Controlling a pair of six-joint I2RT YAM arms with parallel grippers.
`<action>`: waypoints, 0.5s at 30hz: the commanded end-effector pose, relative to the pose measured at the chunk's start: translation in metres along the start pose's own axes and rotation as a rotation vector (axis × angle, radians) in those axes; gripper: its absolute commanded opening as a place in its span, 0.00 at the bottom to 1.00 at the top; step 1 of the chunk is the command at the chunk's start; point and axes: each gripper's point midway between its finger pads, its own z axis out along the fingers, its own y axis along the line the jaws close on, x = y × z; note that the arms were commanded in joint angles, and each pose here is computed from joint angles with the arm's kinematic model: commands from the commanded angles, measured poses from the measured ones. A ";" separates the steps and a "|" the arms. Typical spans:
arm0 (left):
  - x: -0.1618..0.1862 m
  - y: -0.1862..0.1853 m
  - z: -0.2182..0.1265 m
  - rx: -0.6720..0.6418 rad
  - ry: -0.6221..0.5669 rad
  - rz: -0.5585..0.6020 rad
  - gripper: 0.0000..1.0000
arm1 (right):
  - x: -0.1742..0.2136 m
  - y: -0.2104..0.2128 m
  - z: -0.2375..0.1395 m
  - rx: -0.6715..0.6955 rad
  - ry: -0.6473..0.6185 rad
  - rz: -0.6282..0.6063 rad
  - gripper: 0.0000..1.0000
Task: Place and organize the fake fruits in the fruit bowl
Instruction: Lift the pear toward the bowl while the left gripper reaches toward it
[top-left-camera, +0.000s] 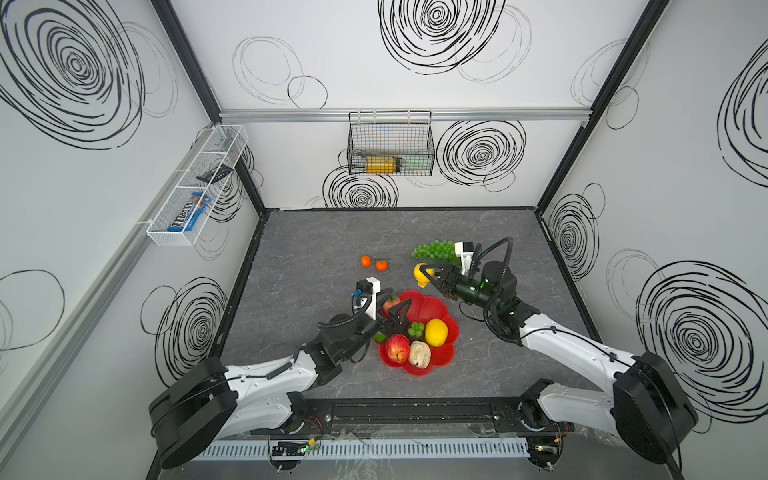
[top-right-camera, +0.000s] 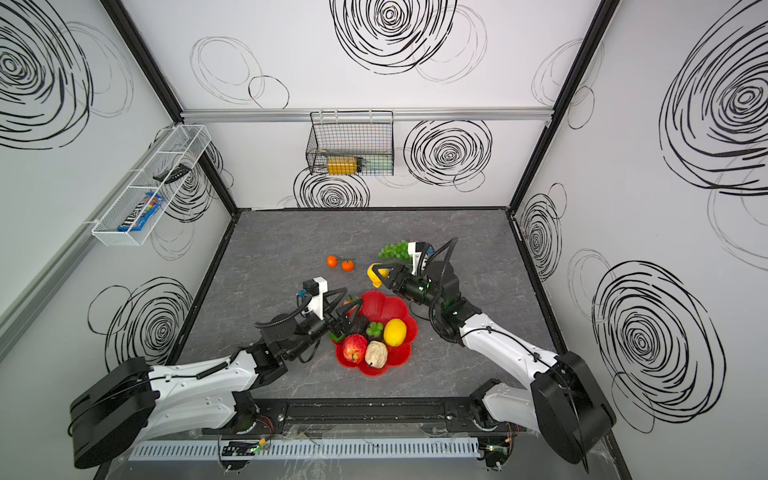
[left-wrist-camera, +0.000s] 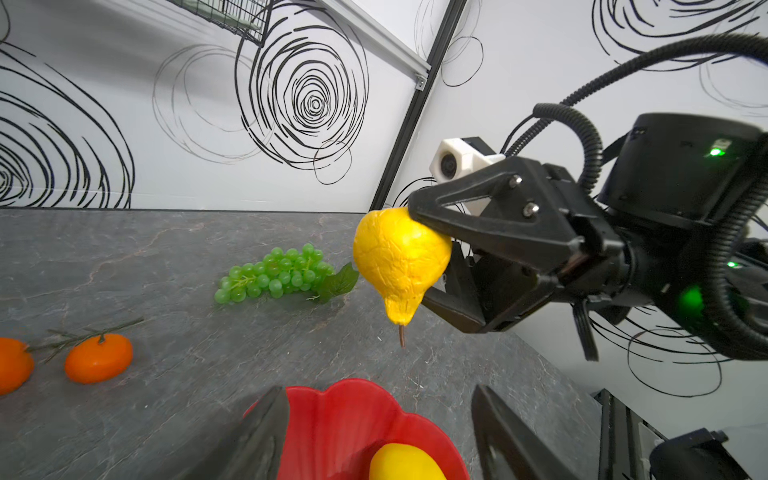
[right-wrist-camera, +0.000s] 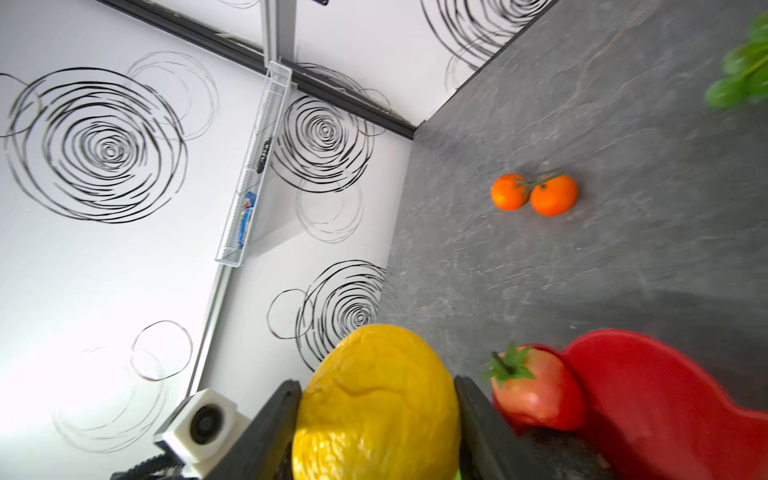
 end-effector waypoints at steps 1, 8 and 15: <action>-0.046 -0.019 0.007 0.030 -0.192 0.051 0.74 | -0.004 0.030 -0.006 -0.111 -0.048 0.060 0.58; -0.046 -0.024 0.024 0.010 -0.217 0.085 0.73 | 0.005 0.038 -0.015 -0.137 -0.063 0.082 0.58; -0.044 -0.022 0.039 -0.029 -0.217 0.107 0.74 | 0.013 0.036 -0.018 -0.146 -0.043 0.103 0.58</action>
